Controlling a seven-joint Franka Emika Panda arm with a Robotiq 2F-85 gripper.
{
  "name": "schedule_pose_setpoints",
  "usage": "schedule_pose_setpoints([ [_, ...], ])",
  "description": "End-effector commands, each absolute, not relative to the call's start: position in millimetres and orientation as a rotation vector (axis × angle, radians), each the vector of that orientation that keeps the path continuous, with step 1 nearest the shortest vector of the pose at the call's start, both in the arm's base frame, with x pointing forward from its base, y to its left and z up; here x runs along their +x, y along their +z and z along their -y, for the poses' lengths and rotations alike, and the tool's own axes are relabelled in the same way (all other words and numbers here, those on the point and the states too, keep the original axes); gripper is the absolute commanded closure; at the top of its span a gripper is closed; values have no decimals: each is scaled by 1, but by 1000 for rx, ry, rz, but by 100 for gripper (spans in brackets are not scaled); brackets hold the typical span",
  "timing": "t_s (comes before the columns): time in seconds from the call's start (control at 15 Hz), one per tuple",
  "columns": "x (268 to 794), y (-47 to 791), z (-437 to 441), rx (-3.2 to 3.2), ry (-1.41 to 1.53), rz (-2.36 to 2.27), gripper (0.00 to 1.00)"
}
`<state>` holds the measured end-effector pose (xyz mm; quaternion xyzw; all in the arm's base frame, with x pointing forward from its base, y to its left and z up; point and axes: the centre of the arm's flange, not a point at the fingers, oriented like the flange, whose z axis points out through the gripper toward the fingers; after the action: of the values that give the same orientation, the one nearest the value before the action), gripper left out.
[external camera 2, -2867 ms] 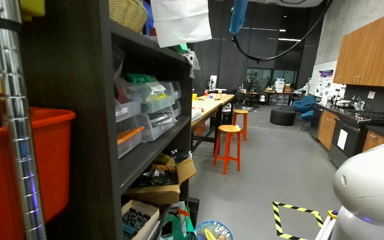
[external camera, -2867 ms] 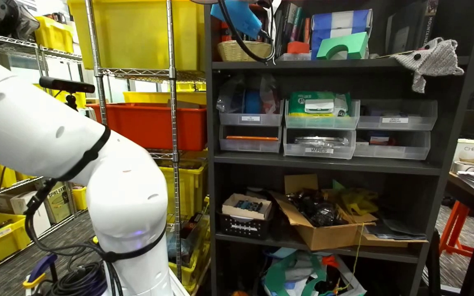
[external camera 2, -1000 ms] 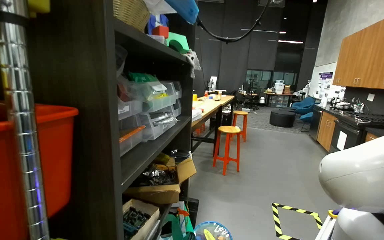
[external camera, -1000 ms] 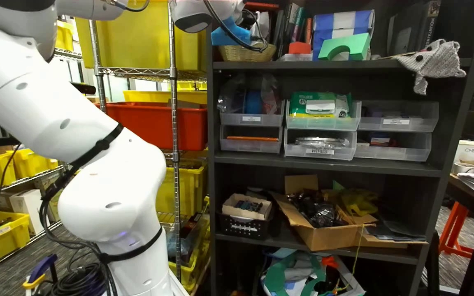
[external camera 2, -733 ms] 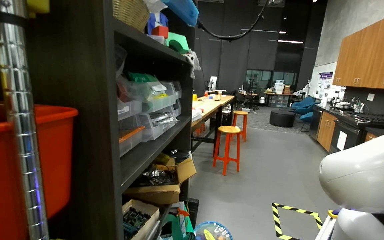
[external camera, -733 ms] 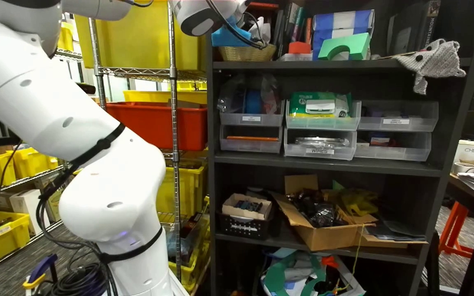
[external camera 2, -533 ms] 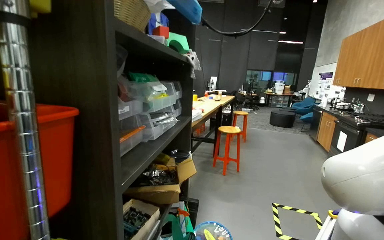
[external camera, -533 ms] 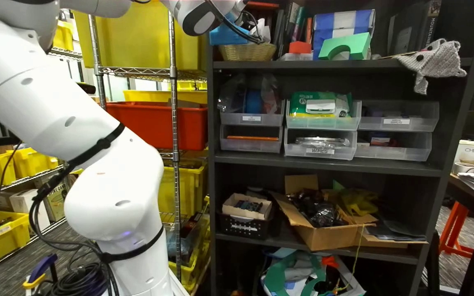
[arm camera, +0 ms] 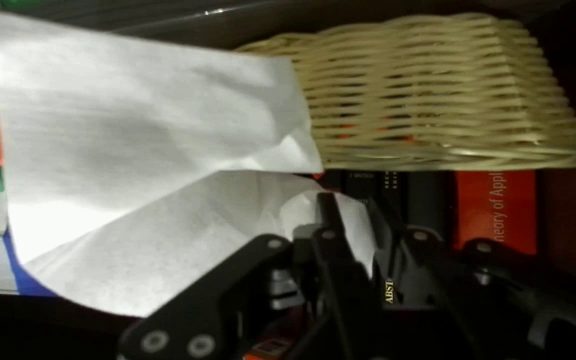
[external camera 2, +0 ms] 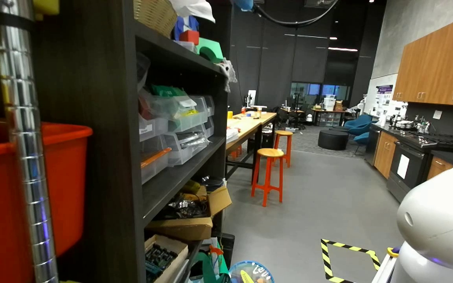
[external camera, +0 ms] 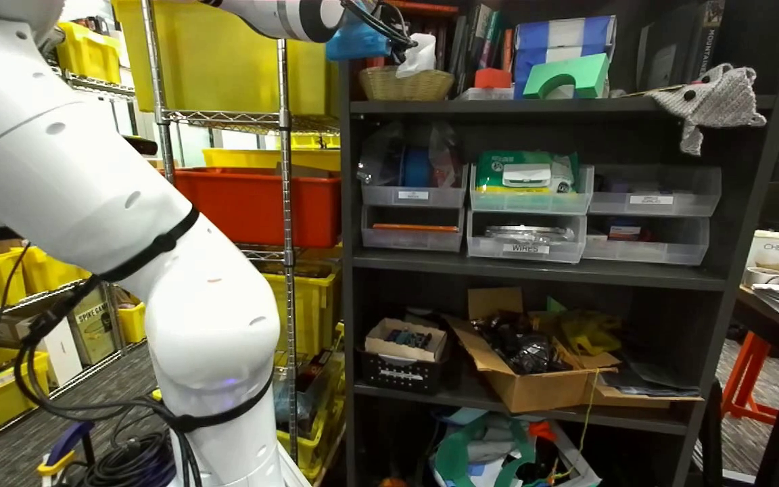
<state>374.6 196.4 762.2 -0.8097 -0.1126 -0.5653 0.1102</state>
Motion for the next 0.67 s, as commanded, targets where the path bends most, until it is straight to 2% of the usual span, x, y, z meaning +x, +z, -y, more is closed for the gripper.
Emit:
schedule_pose_setpoints([
  [0.0,369,769,-195,-2395,-1635,305,47],
  [0.4,364,775,-194,-2413,-1613,262,6],
  [0.47,362,776,-195,-2419,-1605,258,1],
  [0.6,357,778,-197,-2426,-1593,253,0],
])
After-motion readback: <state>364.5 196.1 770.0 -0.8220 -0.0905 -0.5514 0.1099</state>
